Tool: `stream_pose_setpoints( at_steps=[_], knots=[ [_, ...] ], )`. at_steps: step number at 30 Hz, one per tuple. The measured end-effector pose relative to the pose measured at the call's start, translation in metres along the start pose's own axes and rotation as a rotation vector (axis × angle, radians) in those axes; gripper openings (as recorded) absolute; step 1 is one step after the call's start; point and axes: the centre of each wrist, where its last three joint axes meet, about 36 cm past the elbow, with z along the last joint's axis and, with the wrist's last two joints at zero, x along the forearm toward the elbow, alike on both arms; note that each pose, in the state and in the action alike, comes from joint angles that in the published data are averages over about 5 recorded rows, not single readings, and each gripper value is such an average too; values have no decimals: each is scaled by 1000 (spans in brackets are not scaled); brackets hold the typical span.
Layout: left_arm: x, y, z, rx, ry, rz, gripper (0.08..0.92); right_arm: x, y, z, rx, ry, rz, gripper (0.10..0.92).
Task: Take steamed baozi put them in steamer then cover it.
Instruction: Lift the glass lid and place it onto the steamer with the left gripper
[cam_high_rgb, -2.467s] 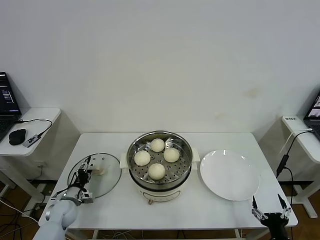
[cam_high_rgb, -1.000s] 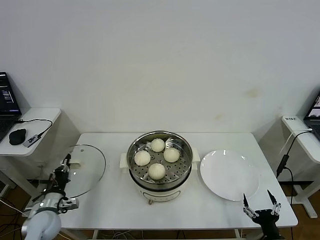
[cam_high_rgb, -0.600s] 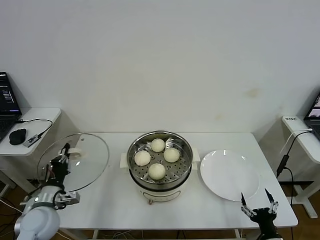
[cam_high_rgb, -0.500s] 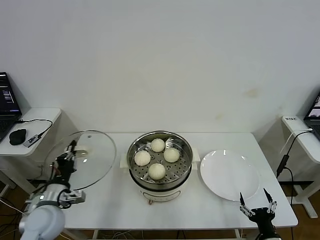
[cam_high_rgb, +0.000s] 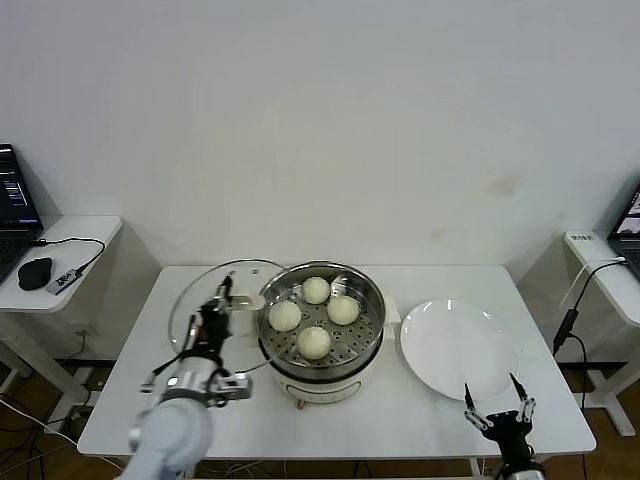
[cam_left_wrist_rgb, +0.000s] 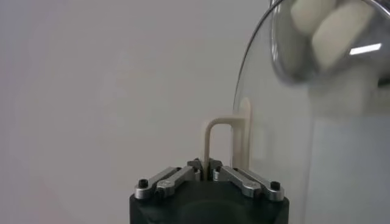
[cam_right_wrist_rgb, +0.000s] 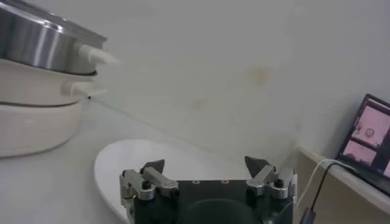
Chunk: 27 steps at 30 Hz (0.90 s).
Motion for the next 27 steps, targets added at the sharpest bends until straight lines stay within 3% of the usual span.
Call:
stream_pose_setpoints(
  at_steps=[13, 27],
  knots=[
    [-28, -1, -91, -15, -12, 11, 144, -8, 9, 11, 10, 8, -23, 823],
    [-43, -10, -135, -47, -3, 24, 144, -5, 13, 17, 15, 19, -36, 823]
  ],
)
